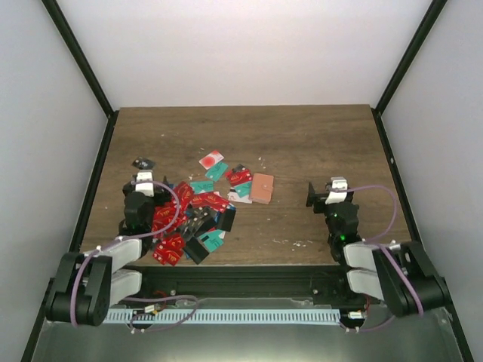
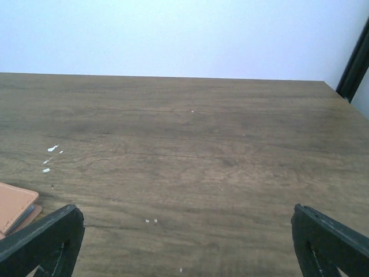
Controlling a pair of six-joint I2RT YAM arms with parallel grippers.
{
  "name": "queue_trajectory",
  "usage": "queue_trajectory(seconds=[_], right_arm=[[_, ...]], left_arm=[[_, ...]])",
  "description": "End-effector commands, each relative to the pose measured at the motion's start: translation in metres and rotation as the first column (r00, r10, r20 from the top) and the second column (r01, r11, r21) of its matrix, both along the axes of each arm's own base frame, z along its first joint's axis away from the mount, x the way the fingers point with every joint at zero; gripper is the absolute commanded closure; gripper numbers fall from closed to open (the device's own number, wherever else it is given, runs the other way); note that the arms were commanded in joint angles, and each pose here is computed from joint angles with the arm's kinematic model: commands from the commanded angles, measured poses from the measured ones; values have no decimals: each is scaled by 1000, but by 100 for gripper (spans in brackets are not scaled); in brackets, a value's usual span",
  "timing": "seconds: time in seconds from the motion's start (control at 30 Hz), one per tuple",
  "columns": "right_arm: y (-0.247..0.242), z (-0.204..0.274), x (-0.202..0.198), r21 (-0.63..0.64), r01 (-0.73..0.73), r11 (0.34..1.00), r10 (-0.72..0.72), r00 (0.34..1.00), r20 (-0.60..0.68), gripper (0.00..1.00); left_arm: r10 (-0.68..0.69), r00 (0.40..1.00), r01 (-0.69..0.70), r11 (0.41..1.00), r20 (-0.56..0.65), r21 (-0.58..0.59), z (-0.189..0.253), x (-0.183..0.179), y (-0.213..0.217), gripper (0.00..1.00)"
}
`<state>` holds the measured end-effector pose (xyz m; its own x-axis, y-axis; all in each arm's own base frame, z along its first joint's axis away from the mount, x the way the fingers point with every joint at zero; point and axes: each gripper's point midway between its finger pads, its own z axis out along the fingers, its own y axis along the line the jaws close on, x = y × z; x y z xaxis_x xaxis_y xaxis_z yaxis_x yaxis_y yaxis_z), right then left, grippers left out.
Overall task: Put the credit cards into the card holder
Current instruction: Reset both arms
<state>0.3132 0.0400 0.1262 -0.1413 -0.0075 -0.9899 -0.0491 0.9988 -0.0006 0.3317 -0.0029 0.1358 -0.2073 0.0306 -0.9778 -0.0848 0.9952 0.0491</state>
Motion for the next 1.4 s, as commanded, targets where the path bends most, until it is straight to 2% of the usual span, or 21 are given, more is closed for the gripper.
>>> queue_trajectory(seconds=[0.0, 0.07, 0.13, 0.2, 0.3, 0.4, 0.47, 0.53, 0.57, 0.63, 1.37], right_arm=[[9, 51, 30, -60, -35, 998, 46, 979, 200, 0], [15, 40, 49, -101, -63, 993, 77, 987, 140, 0], [17, 36, 56, -113, -97, 989, 112, 984, 139, 0], [15, 29, 65, -83, -144, 986, 151, 985, 80, 0], [8, 24, 72, -27, -180, 983, 182, 982, 55, 0], [-5, 21, 74, 27, -173, 984, 172, 984, 55, 0], [-9, 17, 71, 30, -156, 987, 154, 986, 60, 0], [-11, 22, 63, 28, -146, 989, 141, 983, 120, 0], [-11, 17, 66, 28, -147, 989, 144, 986, 80, 0], [-11, 21, 64, 29, -146, 989, 142, 984, 111, 0], [-11, 20, 64, 28, -146, 989, 143, 985, 94, 0]], left_arm=[[-46, 990, 49, 999, 131, -18, 24, 17, -6, 0], [-45, 989, 48, 999, 139, -20, 25, 28, -4, 0], [-40, 989, 41, 999, 140, -5, 25, 39, -1, 0], [-34, 990, 33, 999, 135, 12, 18, 42, 3, 0], [-24, 986, 29, 999, 167, -26, 8, 45, 12, 1], [-9, 995, 14, 999, 97, -47, -2, 57, 17, 1], [-13, 994, 19, 999, 113, -51, -1, 57, 17, 0], [-11, 996, 15, 999, 93, -50, -3, 59, 18, 0], [-12, 995, 17, 999, 103, -51, -2, 59, 17, 0], [-13, 995, 18, 999, 102, -50, -2, 59, 17, 0], [-16, 994, 21, 999, 105, -45, -1, 58, 17, 0]])
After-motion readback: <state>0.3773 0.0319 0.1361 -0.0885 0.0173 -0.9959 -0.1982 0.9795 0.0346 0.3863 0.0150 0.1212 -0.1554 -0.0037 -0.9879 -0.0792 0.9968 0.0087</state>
